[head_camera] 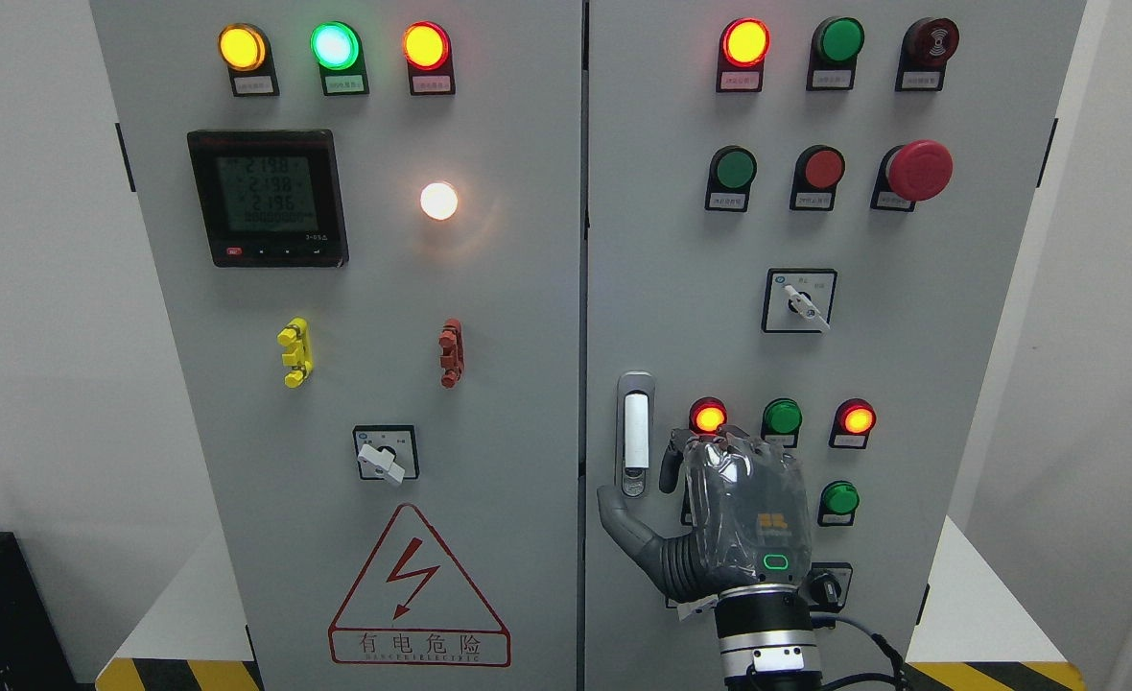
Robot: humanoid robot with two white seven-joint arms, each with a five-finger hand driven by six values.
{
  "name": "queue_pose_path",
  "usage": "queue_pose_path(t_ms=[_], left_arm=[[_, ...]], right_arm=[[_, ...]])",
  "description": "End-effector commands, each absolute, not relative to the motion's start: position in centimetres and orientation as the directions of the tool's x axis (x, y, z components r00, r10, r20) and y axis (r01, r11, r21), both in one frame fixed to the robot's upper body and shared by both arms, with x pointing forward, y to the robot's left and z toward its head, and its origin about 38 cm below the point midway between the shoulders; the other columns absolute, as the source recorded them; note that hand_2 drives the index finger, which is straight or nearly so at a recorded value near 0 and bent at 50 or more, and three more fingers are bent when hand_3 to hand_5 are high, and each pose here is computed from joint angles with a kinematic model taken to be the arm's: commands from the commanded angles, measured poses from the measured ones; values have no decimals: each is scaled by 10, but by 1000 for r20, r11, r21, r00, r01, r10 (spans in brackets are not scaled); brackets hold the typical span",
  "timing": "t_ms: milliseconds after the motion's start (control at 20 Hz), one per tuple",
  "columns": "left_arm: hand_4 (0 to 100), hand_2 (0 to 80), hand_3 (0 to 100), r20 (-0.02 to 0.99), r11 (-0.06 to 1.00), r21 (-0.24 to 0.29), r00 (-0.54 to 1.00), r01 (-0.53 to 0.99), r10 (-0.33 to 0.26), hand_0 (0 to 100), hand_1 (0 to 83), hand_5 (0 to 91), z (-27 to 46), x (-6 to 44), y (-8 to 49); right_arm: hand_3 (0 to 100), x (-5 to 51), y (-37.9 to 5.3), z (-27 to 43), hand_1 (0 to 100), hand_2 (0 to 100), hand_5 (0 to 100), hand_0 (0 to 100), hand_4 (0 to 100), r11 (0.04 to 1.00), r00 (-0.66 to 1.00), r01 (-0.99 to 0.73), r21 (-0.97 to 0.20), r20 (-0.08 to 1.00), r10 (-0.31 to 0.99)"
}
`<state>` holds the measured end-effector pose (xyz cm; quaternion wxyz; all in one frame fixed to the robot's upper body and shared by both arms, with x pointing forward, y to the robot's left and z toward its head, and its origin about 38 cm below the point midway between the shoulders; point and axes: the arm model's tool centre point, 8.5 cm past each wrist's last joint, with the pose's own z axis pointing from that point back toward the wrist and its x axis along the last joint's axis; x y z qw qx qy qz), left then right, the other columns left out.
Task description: Release door handle
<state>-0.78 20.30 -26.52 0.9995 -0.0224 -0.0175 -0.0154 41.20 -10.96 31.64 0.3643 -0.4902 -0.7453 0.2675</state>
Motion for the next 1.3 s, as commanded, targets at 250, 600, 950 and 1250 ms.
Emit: queue_pose_path(t_ms=[250, 600, 950, 1250], left_arm=[[126, 32, 173, 35, 998, -45, 999, 32, -30, 0, 0, 0, -265, -8, 203], [126, 32, 173, 35, 998, -45, 999, 32, -30, 0, 0, 0, -265, -8, 203], [127, 32, 173, 35, 998, -45, 999, 32, -30, 0, 0, 0, -265, -8, 203], [127, 32, 174, 35, 998, -45, 999, 32, -30, 0, 0, 0, -265, -8, 203]], right_arm=[[967, 419, -112, 321, 498, 730, 717, 108, 743, 379, -248, 540, -752, 288, 925], [967, 422, -112, 319, 499, 726, 718, 117, 743, 374, -244, 534, -758, 286, 927], [964, 426, -116, 322, 498, 724, 718, 156, 743, 371, -233, 540, -755, 290, 928], [964, 428, -117, 319, 492, 721, 720, 176, 744, 368, -226, 536, -759, 292, 930]])
